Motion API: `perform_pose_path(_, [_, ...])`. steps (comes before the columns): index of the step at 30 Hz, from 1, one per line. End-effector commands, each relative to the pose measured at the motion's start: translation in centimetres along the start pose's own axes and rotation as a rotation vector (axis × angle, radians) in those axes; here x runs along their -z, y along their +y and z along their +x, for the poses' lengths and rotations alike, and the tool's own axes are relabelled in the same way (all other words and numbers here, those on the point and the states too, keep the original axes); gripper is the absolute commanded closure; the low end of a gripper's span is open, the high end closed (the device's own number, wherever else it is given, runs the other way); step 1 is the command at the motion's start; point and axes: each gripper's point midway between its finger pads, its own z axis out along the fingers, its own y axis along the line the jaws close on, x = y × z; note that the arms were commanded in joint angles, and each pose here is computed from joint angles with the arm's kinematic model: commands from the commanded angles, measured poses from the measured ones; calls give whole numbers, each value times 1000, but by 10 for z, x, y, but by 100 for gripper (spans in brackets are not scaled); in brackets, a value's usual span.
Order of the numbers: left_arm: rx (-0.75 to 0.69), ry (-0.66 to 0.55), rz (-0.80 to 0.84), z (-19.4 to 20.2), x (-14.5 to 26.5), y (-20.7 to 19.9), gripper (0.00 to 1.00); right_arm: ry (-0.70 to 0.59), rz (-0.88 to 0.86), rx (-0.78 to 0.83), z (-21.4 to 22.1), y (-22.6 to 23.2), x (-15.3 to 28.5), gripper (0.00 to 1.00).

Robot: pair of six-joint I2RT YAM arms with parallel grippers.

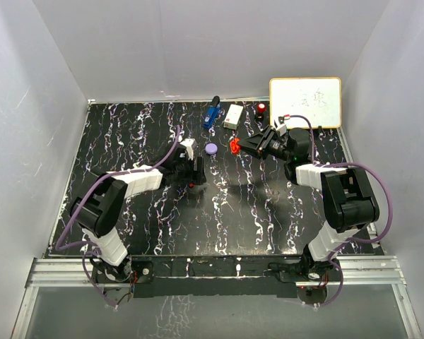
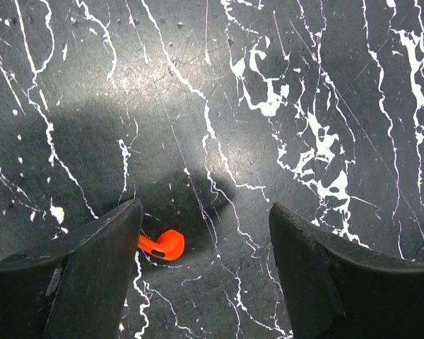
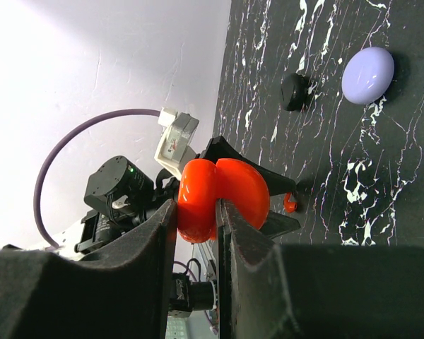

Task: Insert the wireless bluetooth earbuds into the charging case
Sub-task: Pick up the earbud from the center of the board.

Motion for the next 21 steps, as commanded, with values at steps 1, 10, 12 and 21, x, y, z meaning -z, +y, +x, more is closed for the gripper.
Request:
perform_pose_path(1, [28,71,-52,18,16,8,29,-25,-82,84,-11,29,0,100])
perform_pose_path(10, [42,66,-43,19,27,3,30,-26,-85,84,-12,30,1,100])
perform_pose_path(12, [44,65,-28,21,29,1,30,-26,-84,84,-11,30,1,100])
perform_pose_path(21, [25,63,0,25,30,-12,30,-25,-82,81,-11,28,0,100])
